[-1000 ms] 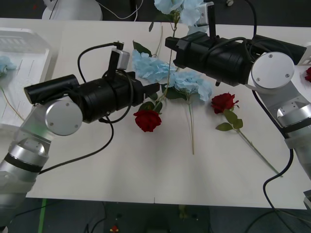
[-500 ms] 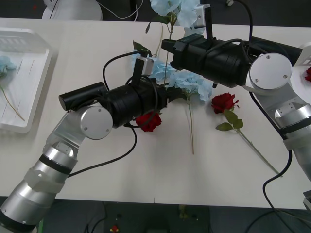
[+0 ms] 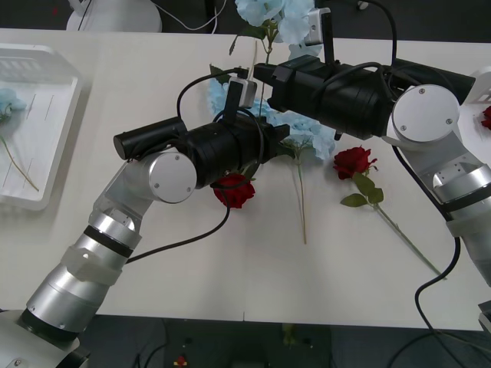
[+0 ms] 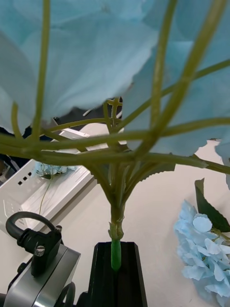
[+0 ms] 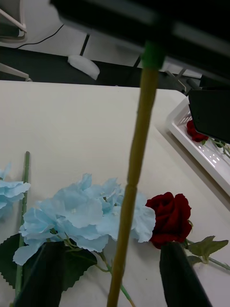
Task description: Put the red flowers into the right box and the blue flowers into the left box
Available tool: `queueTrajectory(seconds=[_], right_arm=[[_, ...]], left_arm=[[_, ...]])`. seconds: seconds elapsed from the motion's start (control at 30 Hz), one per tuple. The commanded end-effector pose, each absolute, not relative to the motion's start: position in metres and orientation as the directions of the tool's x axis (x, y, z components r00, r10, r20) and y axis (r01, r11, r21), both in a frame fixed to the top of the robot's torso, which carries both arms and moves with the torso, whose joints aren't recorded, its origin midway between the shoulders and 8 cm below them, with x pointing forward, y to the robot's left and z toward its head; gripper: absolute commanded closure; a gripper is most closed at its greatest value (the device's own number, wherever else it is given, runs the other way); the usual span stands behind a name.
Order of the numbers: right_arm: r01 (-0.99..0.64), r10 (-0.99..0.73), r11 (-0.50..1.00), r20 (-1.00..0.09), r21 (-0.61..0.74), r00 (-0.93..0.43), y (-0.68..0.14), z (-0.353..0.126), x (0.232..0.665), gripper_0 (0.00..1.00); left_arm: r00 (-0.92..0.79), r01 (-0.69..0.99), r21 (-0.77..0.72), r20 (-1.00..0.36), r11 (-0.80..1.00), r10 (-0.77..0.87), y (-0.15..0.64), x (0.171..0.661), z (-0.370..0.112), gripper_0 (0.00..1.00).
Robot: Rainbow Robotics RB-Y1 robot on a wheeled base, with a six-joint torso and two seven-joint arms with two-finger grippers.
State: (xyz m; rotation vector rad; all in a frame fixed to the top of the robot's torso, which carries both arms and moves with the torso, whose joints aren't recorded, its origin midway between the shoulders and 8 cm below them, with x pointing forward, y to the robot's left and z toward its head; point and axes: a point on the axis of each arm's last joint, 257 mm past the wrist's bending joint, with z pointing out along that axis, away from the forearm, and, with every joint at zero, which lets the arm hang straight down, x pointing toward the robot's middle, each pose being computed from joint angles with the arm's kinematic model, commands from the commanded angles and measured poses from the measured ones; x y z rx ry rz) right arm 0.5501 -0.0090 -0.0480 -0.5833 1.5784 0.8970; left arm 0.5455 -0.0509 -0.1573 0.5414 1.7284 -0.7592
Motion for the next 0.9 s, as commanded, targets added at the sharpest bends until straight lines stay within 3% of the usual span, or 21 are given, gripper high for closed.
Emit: queueTrajectory(seconds=[0.03, 0.47, 0.5, 0.6, 0.7, 0.77, 0.9], right_arm=[[-0.807, 0.156, 0.537, -0.969, 0.247, -0.193, 0.014, -0.016, 0.543, 1.00], [-0.805, 0.164, 0.533, -0.965, 0.260, -0.203, 0.014, -0.015, 0.543, 0.99], [-0.805, 0.169, 0.531, -0.964, 0.265, -0.206, 0.013, -0.015, 0.543, 0.81], [-0.801, 0.171, 0.534, -0.962, 0.272, -0.212, 0.011, -0.015, 0.544, 0.42], [-0.797, 0.171, 0.539, -0.962, 0.274, -0.215, 0.009, -0.016, 0.545, 0.25], [-0.793, 0.169, 0.550, -0.965, 0.262, -0.202, 0.005, -0.015, 0.548, 0.19], [-0.789, 0.160, 0.560, -0.967, 0.253, -0.196, 0.002, -0.016, 0.550, 0.15]], left_arm=[[-0.220, 0.721, -0.177, -0.975, 0.670, -0.022, -0.070, 0.545, -0.132, 1.00], [-0.211, 0.699, -0.189, -0.976, 0.689, -0.054, -0.054, 0.554, -0.127, 1.00], [-0.217, 0.695, -0.201, -0.974, 0.690, -0.064, -0.050, 0.555, -0.126, 1.00], [-0.222, 0.681, -0.217, -0.971, 0.699, -0.086, -0.034, 0.560, -0.124, 1.00], [-0.223, 0.660, -0.237, -0.968, 0.713, -0.115, -0.008, 0.564, -0.120, 1.00], [-0.221, 0.645, -0.252, -0.965, 0.721, -0.140, 0.013, 0.564, -0.115, 1.00], [-0.224, 0.596, -0.279, -0.958, 0.753, -0.178, 0.072, 0.568, -0.110, 1.00]])
